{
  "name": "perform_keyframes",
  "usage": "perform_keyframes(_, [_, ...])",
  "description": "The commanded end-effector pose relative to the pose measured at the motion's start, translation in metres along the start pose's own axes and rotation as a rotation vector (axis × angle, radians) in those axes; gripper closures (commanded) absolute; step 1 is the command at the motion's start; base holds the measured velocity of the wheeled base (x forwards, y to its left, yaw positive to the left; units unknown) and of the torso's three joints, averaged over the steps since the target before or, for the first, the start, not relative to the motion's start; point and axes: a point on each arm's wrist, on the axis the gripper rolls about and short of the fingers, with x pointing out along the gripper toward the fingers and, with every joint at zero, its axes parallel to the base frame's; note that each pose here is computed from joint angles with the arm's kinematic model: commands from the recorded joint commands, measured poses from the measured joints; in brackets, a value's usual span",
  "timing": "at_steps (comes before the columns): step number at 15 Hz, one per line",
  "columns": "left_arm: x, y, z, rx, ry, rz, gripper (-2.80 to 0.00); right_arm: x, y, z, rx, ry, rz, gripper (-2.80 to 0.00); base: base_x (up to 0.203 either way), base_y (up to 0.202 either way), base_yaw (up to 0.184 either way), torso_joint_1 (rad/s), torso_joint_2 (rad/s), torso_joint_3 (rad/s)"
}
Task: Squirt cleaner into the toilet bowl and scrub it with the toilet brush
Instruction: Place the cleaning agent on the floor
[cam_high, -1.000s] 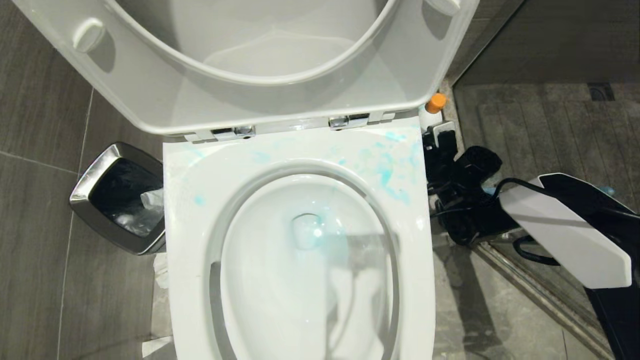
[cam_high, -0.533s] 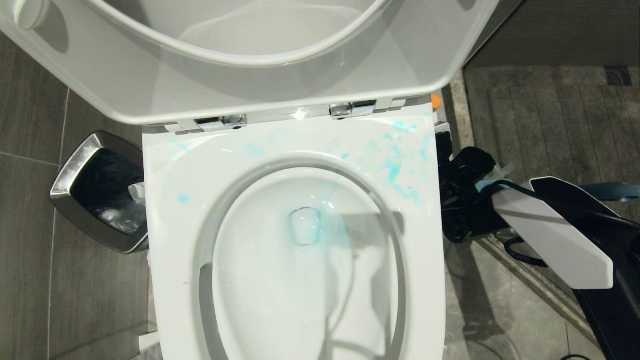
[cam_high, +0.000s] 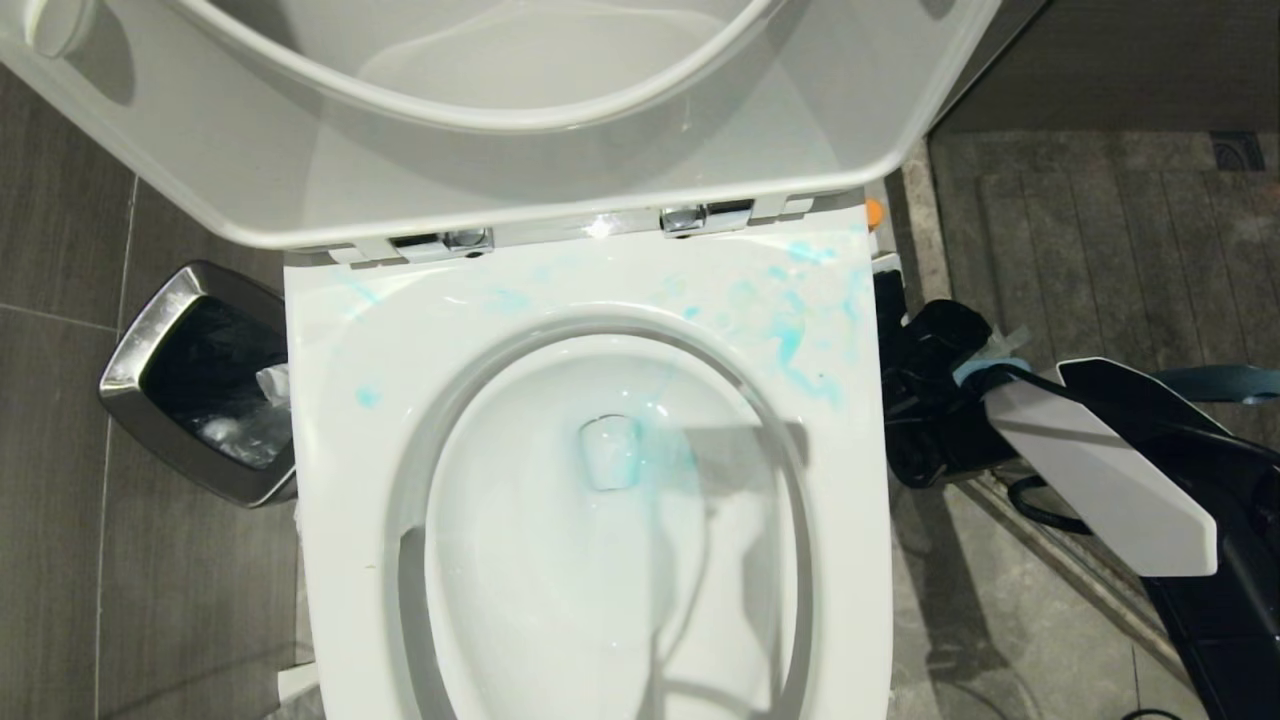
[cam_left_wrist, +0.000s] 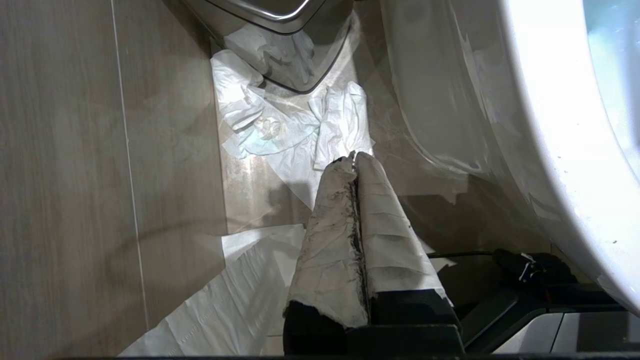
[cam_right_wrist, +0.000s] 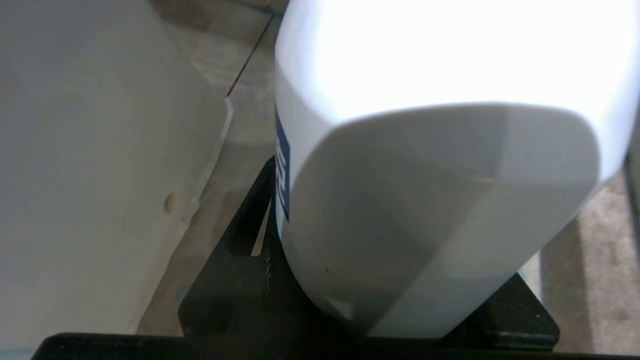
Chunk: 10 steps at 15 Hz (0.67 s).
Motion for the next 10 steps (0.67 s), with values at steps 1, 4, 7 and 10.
perform_keyframes(1, [0.0001,0.0000,0.0001,0.000,0.001,0.000,0.00,-0.0003,-0.0010,-0.0012,-0.002,-0.003,-0.004,0.00,0.000,0.000,0.000,0.000,0.00,0.000])
perform_keyframes(4, [0.0001,0.0000,0.0001,0.000,0.001,0.000,0.00,-0.0004,-0.0030,-0.0064,-0.004,0.017,-0.010,0.00,0.000,0.000,0.000,0.000,0.00,0.000])
perform_keyframes(7, [0.0001,0.0000,0.0001,0.000,0.001,0.000,0.00,0.0001,-0.0081,-0.0076,-0.049,0.021,-0.010,-2.80,0.000,0.000,0.000,0.000,0.00,0.000])
perform_keyframes(10, [0.0001,0.0000,0.0001,0.000,0.001,0.000,0.00,0.0033,-0.0096,-0.0056,-0.048,0.020,-0.010,-2.80,0.000,0.000,0.000,0.000,0.00,0.000])
